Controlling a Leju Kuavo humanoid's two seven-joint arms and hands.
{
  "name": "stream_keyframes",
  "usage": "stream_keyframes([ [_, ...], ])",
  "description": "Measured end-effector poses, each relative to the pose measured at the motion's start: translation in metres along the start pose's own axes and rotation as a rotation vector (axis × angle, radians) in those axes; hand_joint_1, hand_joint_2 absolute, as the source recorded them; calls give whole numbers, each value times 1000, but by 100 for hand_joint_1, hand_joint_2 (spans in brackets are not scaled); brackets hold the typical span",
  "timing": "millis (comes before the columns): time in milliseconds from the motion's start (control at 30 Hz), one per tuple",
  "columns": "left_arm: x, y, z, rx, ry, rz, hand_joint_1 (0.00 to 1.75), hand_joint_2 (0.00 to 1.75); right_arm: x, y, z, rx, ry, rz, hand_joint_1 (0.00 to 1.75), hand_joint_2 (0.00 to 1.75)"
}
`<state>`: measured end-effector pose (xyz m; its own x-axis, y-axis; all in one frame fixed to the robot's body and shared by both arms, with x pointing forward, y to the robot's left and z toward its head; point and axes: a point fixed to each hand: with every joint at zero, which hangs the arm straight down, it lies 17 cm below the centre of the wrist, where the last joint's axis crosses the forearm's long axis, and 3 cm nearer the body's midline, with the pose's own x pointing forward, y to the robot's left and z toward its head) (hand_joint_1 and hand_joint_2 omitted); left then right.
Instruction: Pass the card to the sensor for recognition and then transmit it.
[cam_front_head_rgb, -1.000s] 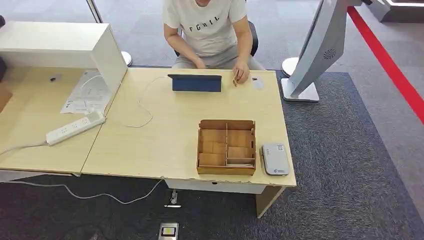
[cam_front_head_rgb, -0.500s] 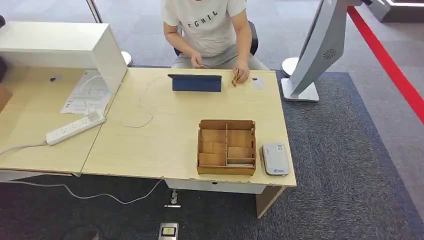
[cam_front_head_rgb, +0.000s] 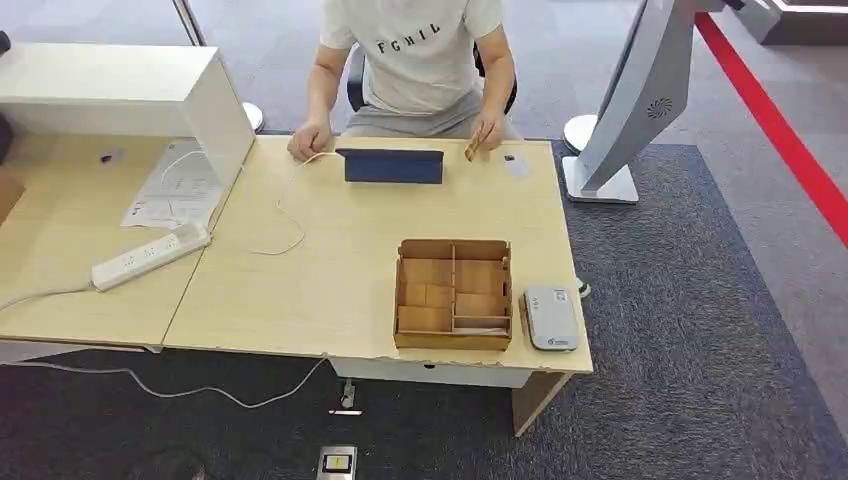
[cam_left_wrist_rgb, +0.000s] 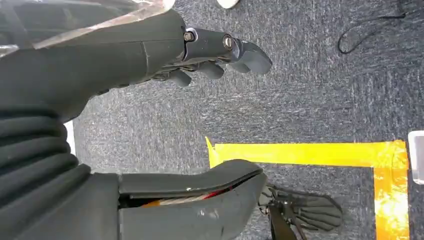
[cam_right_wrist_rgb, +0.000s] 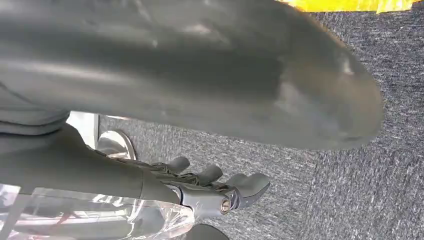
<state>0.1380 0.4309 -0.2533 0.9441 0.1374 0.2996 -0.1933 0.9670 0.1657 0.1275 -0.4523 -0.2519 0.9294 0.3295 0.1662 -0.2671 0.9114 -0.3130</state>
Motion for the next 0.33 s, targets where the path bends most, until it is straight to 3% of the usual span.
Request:
stream_keyframes([
  [333, 1, -4, 1, -19, -6, -8, 0, 0, -1, -1, 0, -2, 3, 9, 0, 0],
])
